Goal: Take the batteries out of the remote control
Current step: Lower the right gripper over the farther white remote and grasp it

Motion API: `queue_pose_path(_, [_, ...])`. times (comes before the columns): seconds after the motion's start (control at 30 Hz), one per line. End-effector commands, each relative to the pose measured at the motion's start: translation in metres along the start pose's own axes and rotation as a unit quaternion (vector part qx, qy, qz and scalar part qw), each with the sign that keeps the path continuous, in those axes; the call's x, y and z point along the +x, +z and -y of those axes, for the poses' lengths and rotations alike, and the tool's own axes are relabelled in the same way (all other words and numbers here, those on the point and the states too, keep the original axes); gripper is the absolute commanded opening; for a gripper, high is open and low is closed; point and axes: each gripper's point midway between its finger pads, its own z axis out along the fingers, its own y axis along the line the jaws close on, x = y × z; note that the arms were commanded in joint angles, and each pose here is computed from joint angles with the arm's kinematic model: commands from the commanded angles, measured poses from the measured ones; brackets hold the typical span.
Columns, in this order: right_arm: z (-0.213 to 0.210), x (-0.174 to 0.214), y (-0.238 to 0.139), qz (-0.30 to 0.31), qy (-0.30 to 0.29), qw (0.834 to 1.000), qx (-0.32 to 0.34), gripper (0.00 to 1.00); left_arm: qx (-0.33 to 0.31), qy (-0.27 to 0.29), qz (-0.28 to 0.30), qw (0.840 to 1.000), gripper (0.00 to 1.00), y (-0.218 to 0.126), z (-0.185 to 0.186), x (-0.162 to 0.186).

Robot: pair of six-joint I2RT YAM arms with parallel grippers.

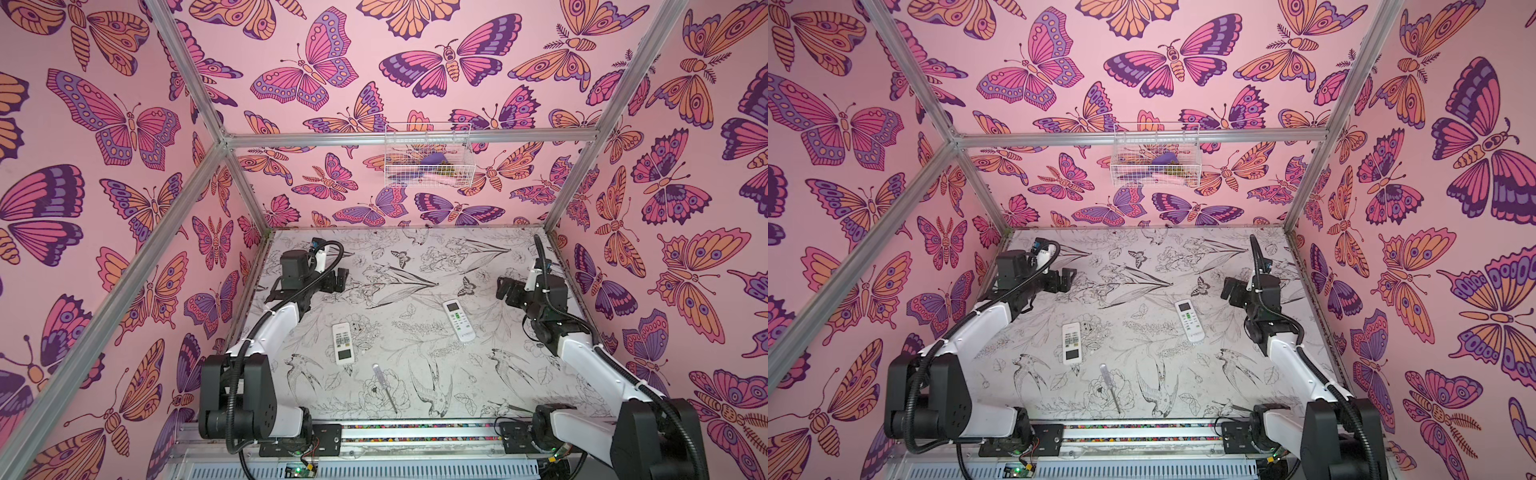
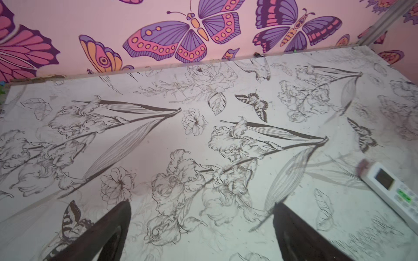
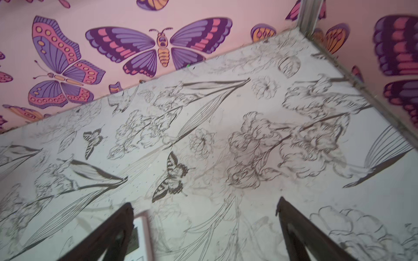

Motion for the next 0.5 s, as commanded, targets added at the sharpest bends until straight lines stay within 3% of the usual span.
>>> queue_pose_path(0.0, [-0.02, 0.038, -0.008, -0.084, 0.003, 0.996, -0.01, 1.0, 0.032, -0.053, -0.073, 0.995, 0.99, -0.013, 0.017, 0.035])
queue_pose_path(0.47, [-0.069, 0.113, -0.011, -0.209, -0.11, 0.971, -0.038, 1.0, 0.053, -0.062, -0.087, 0.993, 0.99, -0.011, 0.024, 0.046])
